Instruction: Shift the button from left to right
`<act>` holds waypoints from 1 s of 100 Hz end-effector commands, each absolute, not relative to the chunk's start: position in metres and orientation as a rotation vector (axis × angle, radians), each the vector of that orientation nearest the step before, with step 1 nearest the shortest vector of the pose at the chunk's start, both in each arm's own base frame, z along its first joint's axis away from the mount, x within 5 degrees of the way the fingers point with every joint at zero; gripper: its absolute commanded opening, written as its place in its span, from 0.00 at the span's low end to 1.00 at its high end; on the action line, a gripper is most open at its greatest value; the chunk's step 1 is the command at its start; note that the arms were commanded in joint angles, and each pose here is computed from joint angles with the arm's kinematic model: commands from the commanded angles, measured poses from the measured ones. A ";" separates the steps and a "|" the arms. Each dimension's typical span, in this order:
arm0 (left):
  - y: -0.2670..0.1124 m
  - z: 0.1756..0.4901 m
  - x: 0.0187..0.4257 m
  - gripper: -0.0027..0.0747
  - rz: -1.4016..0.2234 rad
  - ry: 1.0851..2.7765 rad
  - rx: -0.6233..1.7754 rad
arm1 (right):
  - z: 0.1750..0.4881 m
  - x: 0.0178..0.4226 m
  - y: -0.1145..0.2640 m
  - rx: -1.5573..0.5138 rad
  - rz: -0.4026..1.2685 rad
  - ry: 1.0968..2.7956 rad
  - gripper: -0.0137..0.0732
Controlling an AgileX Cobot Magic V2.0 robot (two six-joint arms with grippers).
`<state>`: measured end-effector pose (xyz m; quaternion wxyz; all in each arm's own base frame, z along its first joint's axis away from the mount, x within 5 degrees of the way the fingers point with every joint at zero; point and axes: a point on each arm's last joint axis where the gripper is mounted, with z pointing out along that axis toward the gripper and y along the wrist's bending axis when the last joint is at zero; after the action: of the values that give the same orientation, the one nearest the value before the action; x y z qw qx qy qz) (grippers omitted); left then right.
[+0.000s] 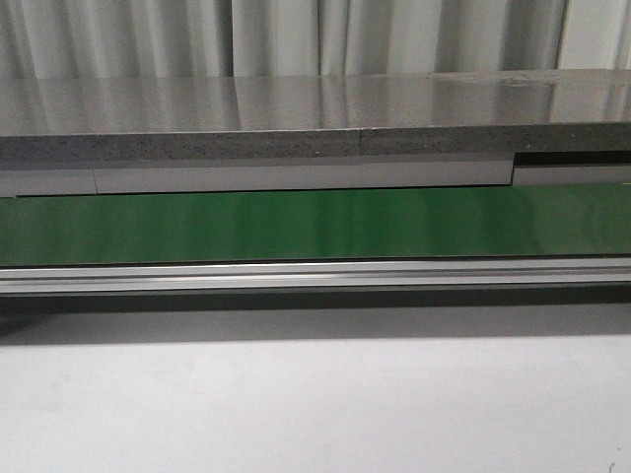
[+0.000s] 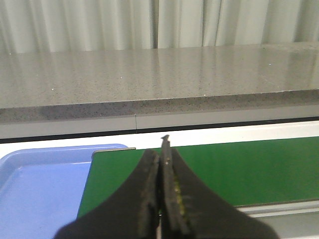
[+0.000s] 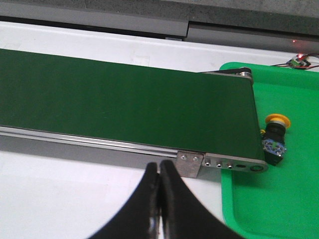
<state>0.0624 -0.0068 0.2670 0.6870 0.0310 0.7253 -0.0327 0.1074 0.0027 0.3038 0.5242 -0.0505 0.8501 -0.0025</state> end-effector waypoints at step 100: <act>-0.006 0.283 0.062 0.01 -0.079 1.525 0.056 | 0.289 0.099 0.000 0.021 0.034 1.875 0.08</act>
<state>0.0624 -0.0068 0.2670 0.6870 0.0310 0.7253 -0.0327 0.1028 0.0016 0.2821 0.5367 -0.0217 0.8435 0.0056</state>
